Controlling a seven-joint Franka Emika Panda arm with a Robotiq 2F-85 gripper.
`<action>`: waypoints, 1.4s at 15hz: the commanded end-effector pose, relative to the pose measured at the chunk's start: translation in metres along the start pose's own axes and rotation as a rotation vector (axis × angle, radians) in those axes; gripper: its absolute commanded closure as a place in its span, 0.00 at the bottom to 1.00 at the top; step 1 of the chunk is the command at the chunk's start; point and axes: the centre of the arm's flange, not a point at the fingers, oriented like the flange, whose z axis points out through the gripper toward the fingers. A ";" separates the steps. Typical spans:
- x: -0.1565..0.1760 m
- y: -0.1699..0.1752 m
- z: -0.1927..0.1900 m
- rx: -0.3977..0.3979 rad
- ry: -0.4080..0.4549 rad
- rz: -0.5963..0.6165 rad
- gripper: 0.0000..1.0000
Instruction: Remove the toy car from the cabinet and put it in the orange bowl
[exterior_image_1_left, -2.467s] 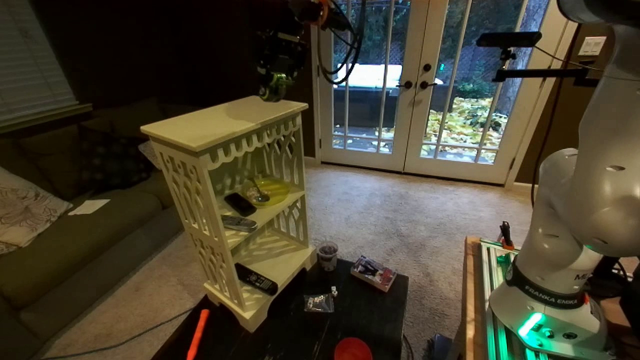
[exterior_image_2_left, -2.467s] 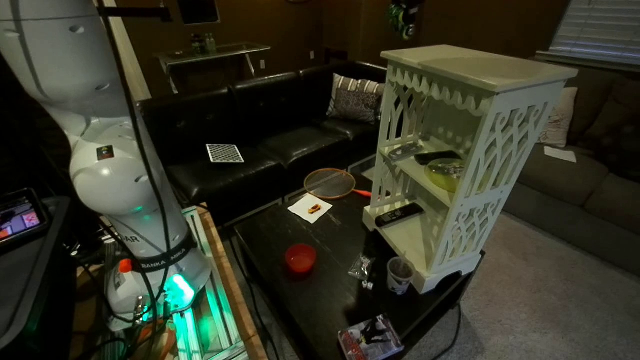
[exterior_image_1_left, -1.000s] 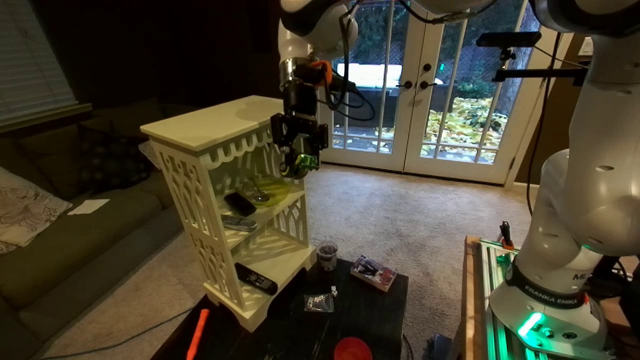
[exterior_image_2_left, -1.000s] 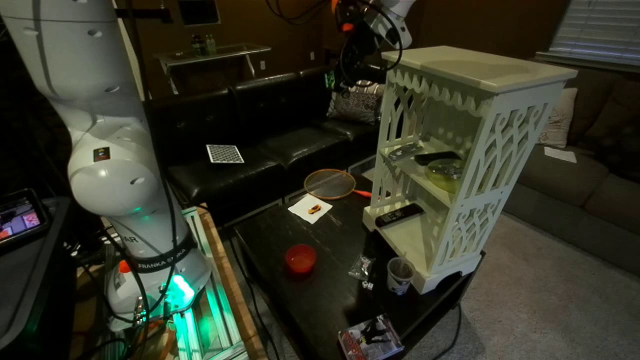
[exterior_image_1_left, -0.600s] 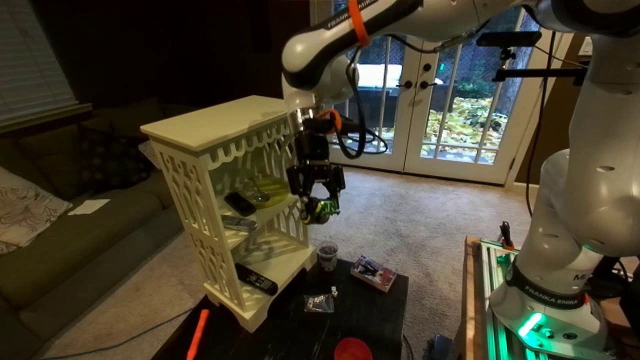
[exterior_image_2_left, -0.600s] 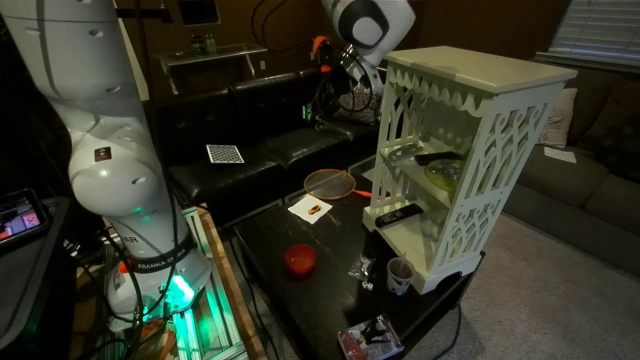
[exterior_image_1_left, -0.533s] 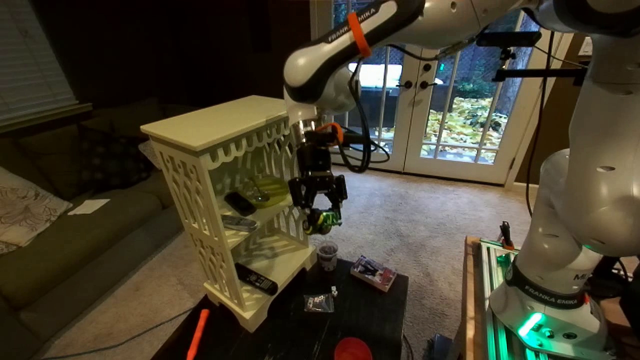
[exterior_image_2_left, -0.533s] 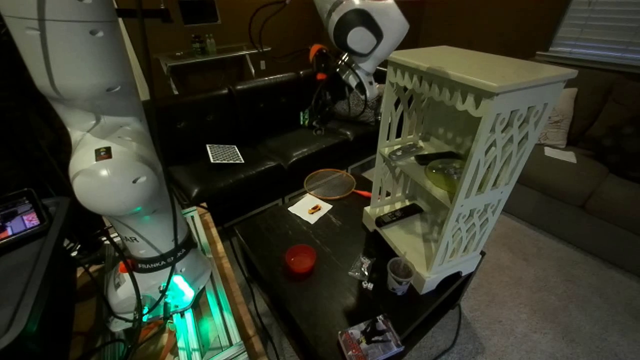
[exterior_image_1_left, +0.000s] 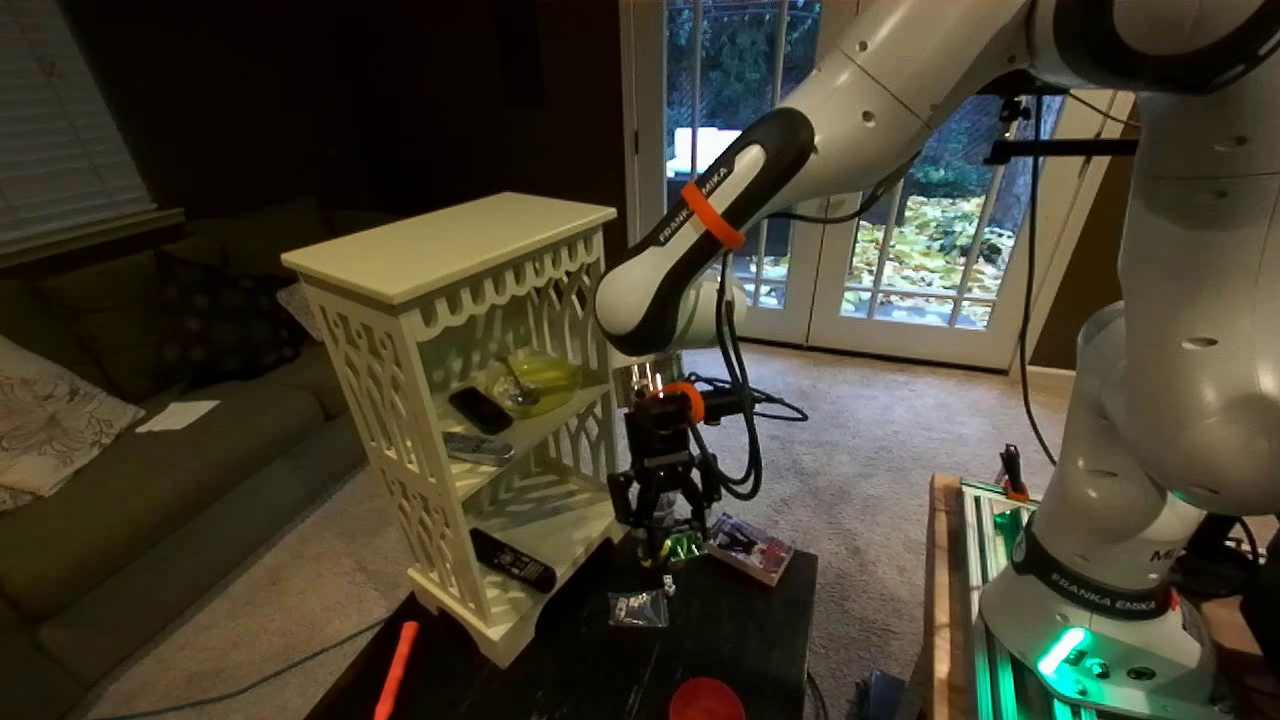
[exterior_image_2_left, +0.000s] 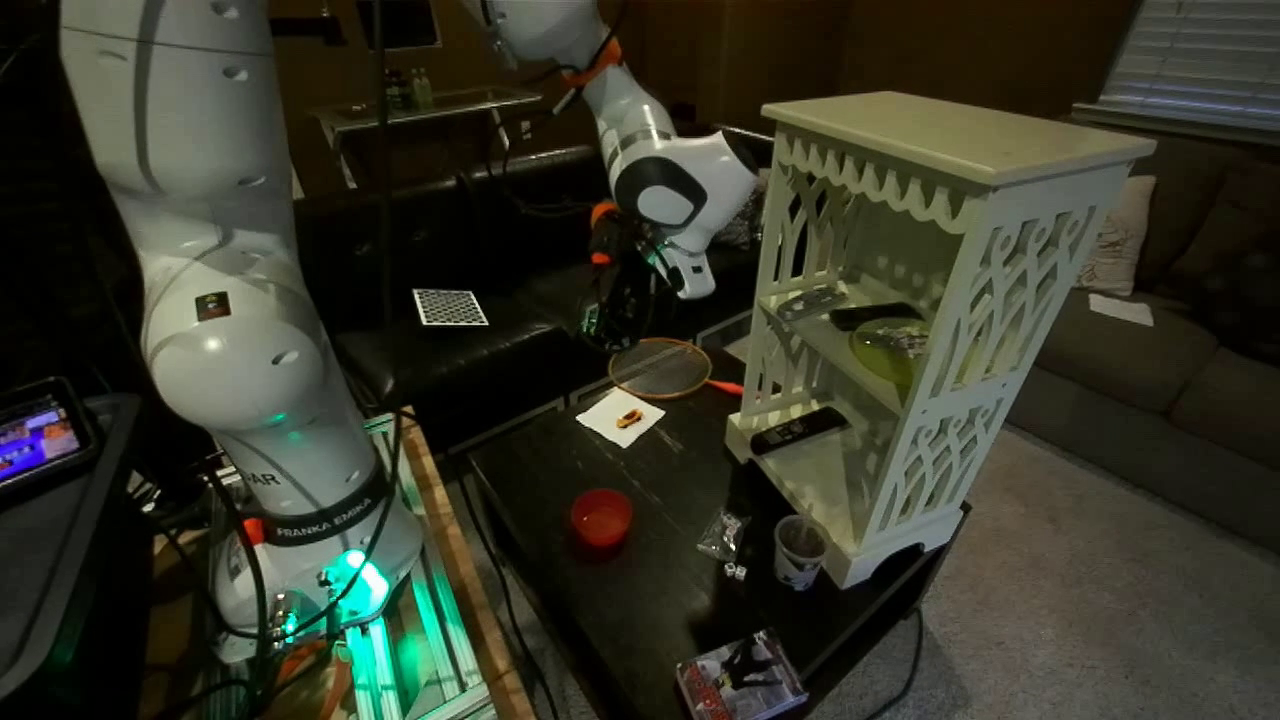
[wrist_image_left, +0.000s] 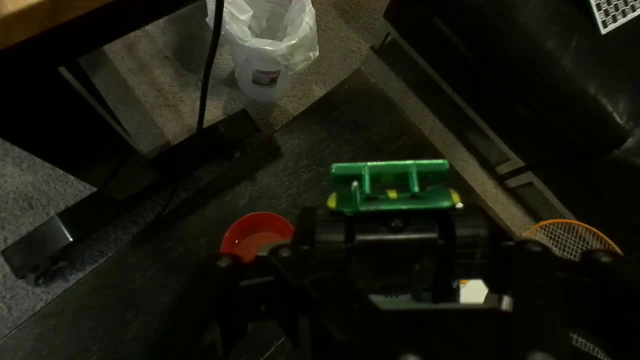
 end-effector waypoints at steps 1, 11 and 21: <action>0.000 -0.001 -0.002 0.002 0.003 -0.002 0.28; 0.045 0.031 0.078 0.019 0.043 0.071 0.53; 0.080 0.085 0.201 0.093 -0.223 0.203 0.28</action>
